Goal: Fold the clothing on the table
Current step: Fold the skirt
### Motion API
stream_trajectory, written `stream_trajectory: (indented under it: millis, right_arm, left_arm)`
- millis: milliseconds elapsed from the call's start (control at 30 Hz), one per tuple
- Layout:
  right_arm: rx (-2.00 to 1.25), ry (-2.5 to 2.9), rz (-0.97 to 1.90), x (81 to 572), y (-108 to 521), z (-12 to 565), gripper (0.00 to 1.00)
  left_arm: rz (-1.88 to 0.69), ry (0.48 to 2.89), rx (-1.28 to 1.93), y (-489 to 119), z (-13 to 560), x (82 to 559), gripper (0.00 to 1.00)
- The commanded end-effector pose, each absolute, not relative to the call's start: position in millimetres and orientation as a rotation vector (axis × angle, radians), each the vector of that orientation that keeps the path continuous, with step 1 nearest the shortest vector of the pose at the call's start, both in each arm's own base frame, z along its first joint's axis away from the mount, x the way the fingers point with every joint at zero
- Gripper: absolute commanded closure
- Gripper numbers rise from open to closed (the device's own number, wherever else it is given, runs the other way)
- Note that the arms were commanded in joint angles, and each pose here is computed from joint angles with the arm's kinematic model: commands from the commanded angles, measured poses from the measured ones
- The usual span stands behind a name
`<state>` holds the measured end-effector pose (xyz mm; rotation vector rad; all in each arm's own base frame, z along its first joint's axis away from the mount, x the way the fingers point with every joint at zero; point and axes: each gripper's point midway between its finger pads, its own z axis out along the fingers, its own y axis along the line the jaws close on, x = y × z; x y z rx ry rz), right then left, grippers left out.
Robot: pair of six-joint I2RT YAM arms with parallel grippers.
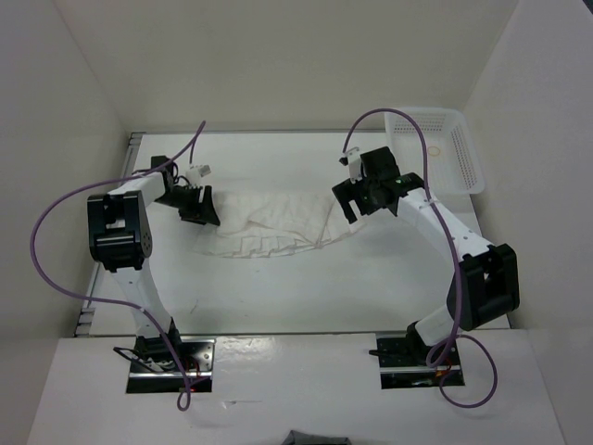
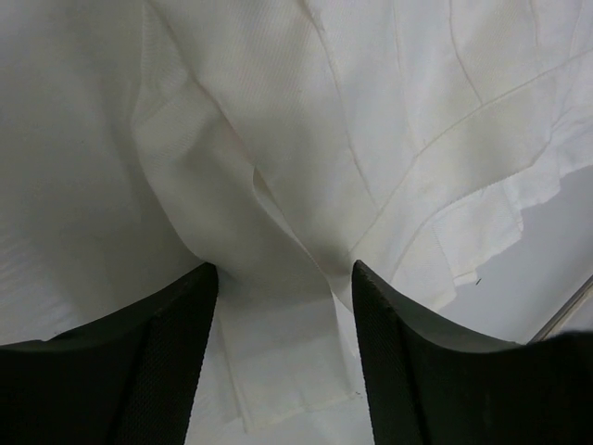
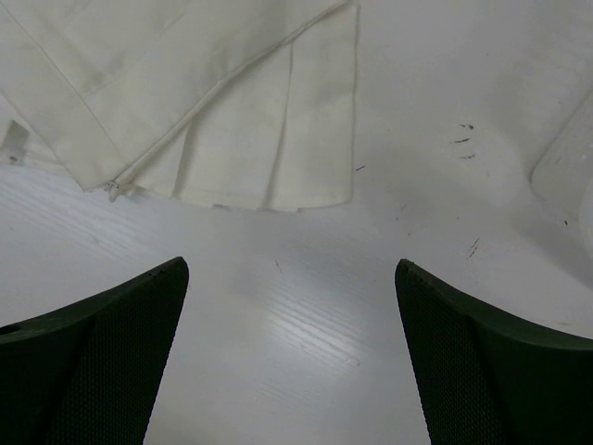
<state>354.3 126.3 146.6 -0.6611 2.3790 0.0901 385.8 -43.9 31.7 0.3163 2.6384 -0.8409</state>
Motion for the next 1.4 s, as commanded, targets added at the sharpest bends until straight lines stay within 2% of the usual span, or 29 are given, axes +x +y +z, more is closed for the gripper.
stream_trajectory:
  millis: [0,167,300,400,533,567,700,933,1100,1300,1333,1367]
  right_arm:
    - [-0.620,2.337,0.088,362,126,152,0.04]
    - [-0.607,2.330,0.094,364,127,154,0.04]
    - [-0.614,2.356,0.091,362,126,143,0.04]
    - [-0.616,2.365,0.090,363,127,140,0.04]
    - [-0.616,2.365,0.090,363,127,140,0.04]
    - [-0.616,2.365,0.090,363,127,140,0.04]
    - [-0.618,2.374,0.089,363,127,137,0.04]
    - [-0.513,2.443,0.052,377,126,112,0.04]
    - [-0.506,2.557,0.241,390,141,71,0.04]
    - [-0.472,2.568,0.408,410,139,65,0.04]
    - [-0.472,2.588,0.409,407,138,61,0.04]
    - [-0.472,2.588,0.409,407,138,61,0.04]
  left_arm:
    - [-0.872,2.720,0.302,-45,2,368,0.34]
    - [-0.879,2.731,0.286,-45,0,367,0.50]
    - [-0.879,2.731,0.286,-45,0,367,0.54]
    - [-0.882,2.732,0.301,-49,0,367,0.62]
    - [-0.884,2.733,0.314,-53,0,366,0.77]
    - [-0.884,2.733,0.314,-53,0,366,0.85]
    - [-0.890,2.741,0.310,-53,-2,363,1.00]
    - [-0.898,2.754,0.315,-53,-2,359,1.00]
    - [-0.870,2.734,0.337,-52,12,359,1.00]
    - [-0.875,2.739,0.371,-55,21,352,1.00]
    - [-0.884,2.725,0.388,-56,26,351,0.96]
    - [-0.893,2.703,0.404,-58,31,353,0.84]
